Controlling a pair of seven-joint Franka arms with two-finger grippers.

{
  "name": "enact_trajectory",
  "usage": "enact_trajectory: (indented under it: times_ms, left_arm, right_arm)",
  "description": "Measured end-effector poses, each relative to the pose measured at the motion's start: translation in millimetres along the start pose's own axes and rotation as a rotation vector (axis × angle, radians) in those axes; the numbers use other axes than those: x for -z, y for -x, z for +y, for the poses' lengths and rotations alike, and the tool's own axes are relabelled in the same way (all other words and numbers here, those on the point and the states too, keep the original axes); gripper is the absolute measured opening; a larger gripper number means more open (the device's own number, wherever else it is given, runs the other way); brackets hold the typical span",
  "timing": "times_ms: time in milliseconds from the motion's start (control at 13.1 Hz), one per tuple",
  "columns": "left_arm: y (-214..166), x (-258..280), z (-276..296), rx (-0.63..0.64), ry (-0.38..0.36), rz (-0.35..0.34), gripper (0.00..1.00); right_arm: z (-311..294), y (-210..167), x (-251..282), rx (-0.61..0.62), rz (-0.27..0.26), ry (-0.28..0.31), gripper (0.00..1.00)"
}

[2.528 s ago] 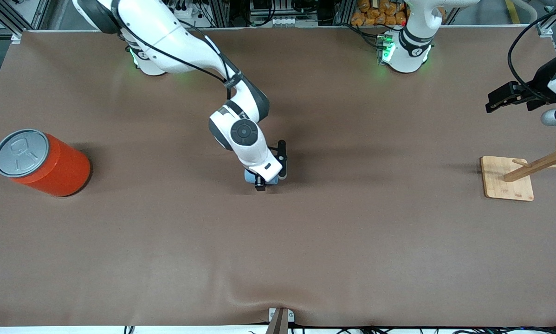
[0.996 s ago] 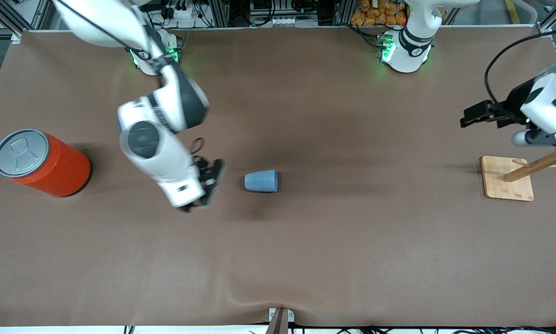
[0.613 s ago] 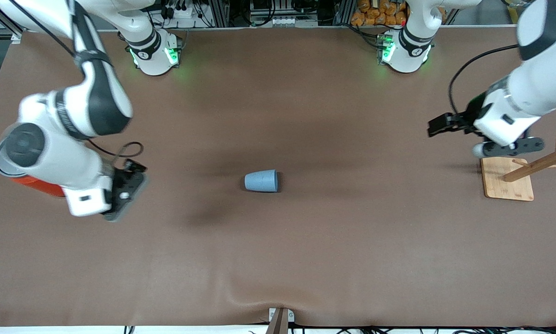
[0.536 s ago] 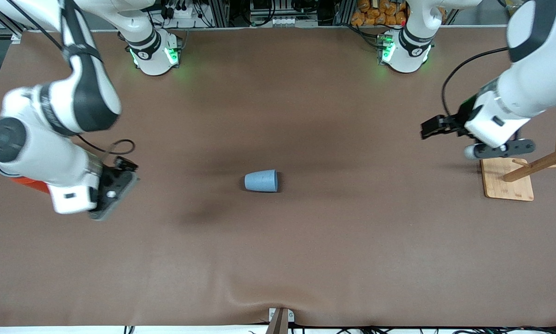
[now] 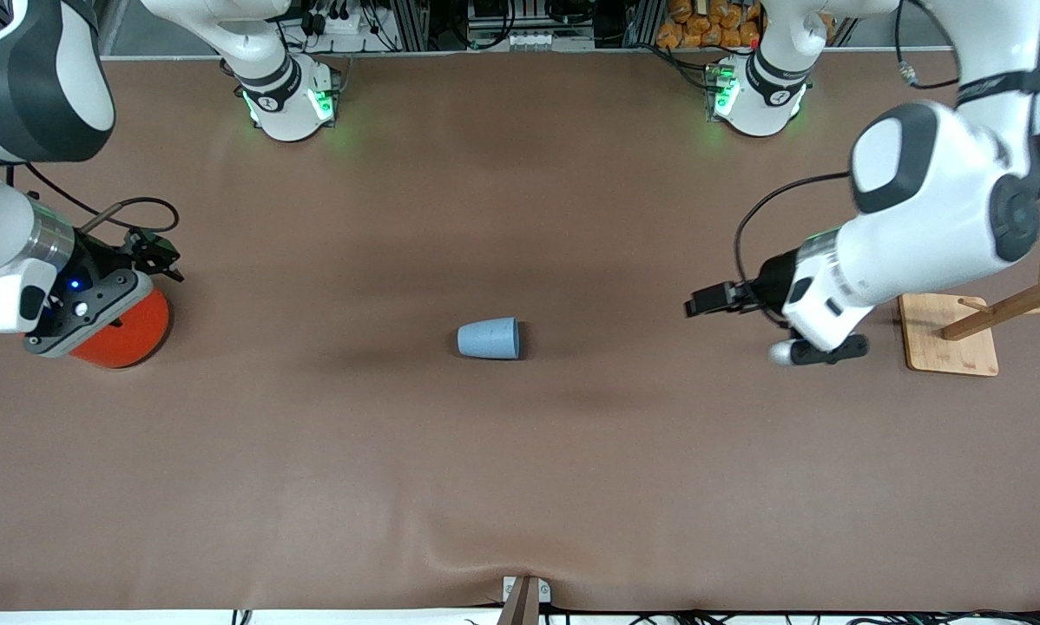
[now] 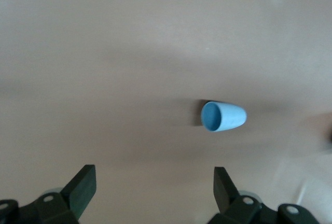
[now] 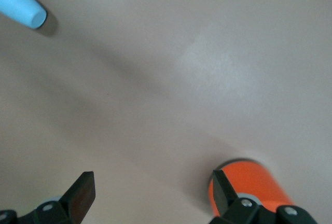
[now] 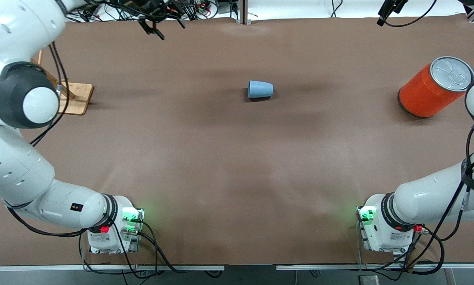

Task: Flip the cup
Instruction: 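Retract the right gripper while the left gripper reaches toward the cup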

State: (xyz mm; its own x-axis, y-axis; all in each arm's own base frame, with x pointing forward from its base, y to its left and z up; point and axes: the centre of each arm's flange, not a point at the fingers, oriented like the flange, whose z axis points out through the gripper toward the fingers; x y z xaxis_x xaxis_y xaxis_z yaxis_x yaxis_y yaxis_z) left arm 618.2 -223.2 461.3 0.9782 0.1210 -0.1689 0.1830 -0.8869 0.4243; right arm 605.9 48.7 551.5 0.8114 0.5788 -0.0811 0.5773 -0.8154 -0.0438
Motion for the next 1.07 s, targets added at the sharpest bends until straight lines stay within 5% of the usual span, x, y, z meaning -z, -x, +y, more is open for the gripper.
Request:
enact_trajectory:
  times_ms: [536, 919, 1072]
  left_arm:
    - [-25, -122, 20, -0.079, 0.385, -0.070, 1.00]
    - [-36, -214, -5, -0.170, 0.691, -0.068, 1.00]
    - [-29, -255, -10, -0.174, 0.752, -0.078, 1.00]
  right_arm:
    - [14, 37, 20, -0.350, 0.008, 0.009, 1.00]
    - [39, 63, 29, -0.500, 0.018, 0.012, 1.00]
    - [37, 77, 43, -0.532, 0.020, 0.010, 1.00]
